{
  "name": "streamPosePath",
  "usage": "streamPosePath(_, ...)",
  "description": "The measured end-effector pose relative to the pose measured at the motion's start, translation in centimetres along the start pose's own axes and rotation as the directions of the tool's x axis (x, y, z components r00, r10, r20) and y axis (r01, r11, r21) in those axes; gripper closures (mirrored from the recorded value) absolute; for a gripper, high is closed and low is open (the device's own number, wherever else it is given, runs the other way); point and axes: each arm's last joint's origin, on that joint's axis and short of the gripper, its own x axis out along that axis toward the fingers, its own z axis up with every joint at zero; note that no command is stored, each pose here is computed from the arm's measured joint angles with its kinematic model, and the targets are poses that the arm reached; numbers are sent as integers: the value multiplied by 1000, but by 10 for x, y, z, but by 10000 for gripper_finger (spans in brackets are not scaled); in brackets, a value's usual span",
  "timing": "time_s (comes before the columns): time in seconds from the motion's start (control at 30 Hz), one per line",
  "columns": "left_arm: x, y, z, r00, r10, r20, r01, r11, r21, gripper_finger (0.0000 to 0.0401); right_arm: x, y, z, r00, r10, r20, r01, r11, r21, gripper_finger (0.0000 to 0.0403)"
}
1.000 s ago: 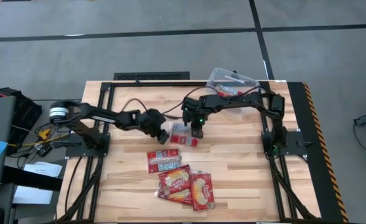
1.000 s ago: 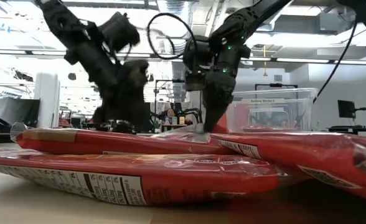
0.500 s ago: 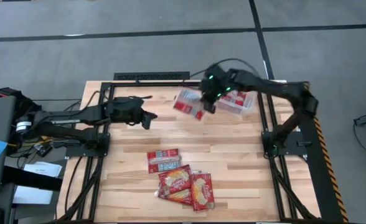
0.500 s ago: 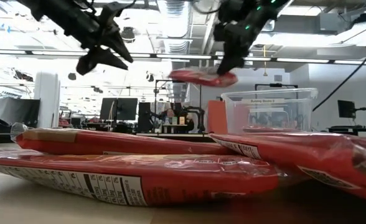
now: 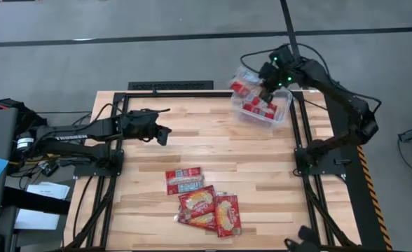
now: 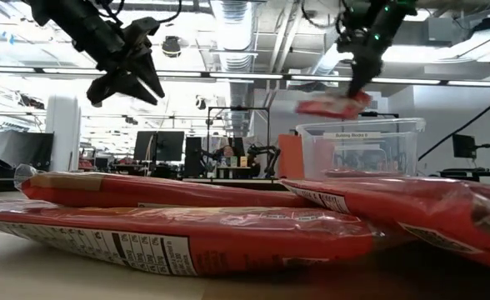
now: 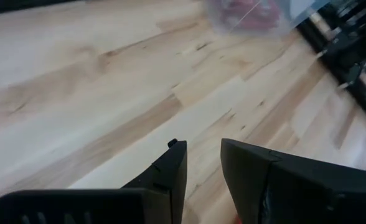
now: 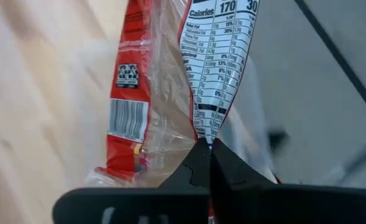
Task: Sort popcorn bags into baskets
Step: Put the red popcorn bag into the transparent bin
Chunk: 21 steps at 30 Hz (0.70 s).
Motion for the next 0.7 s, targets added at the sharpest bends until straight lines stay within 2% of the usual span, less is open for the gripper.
streamPosePath(0.1,3,0,-1,1000,7,-8,-7,1000,3,314,8,-10,-10,993,-33,-116,32,999,-16,393)
streamPosePath(0.27,6,1,-3,999,25,-28,-24,1000,19,314,26,-15,-16,974,8,-224,-17,999,-38,397)
streamPosePath(0.7,9,1,-4,999,37,-27,-36,999,36,314,76,-19,-20,919,29,-394,-67,994,-83,388)
